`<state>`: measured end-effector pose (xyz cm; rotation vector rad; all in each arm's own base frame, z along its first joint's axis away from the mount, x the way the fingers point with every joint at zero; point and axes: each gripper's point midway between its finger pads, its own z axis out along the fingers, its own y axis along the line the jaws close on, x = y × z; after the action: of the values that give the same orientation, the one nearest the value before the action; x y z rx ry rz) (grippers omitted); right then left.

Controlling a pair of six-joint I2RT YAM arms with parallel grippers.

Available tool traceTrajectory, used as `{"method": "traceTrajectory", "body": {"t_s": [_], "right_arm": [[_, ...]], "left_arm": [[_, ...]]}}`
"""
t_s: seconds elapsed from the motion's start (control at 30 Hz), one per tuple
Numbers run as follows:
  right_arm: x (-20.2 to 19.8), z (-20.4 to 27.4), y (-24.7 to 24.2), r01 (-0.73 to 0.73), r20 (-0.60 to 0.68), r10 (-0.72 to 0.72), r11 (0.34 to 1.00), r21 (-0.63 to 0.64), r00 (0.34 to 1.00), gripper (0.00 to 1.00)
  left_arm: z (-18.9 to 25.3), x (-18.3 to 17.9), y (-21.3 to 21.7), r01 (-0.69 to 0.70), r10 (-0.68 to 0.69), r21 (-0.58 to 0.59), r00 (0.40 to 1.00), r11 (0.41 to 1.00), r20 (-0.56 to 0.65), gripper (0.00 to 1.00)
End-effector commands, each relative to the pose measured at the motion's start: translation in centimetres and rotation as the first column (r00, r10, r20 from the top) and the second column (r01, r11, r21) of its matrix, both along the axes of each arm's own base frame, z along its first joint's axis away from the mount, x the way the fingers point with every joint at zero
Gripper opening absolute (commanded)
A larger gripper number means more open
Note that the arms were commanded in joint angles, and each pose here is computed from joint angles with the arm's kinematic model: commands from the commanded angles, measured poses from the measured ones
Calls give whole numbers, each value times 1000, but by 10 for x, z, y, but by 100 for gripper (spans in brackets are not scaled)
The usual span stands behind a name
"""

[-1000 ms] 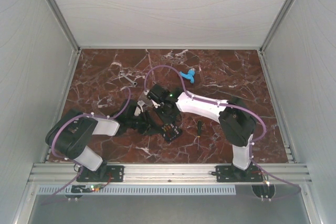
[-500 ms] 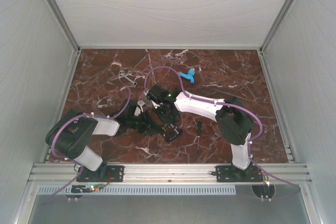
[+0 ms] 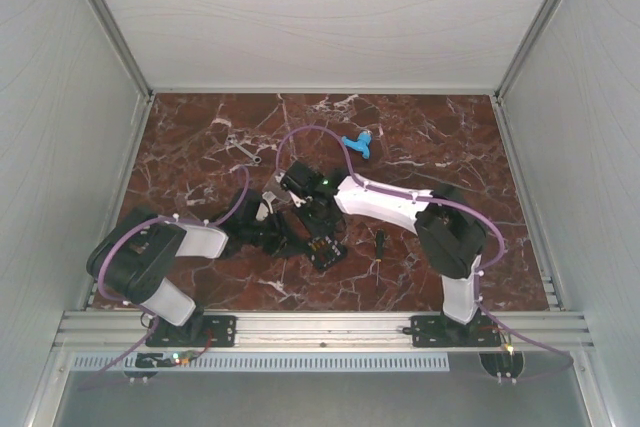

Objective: Snap on the fuse box
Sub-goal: Install the fuse at the fuse box base.

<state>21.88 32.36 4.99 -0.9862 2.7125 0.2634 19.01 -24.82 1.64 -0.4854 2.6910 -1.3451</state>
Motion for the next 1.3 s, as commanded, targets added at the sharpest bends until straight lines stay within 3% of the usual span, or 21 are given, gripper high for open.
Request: {"method": "traceTrajectory", "body": {"t_s": [0.0, 0.77, 1.27], "right_arm": [[10, 31, 3, 14, 88, -20, 998, 66, 996, 0], [0, -20, -8, 30, -35, -32, 999, -39, 999, 0], [-21, -92, -30, -31, -174, -13, 968, -247, 985, 0]], "left_arm": [[7, 11, -5, -1, 1, -4, 999, 1000, 52, 24], [5, 11, -6, 4, -4, -5, 999, 1000, 44, 24], [3, 11, -6, 7, -7, -4, 999, 1000, 41, 24]]}}
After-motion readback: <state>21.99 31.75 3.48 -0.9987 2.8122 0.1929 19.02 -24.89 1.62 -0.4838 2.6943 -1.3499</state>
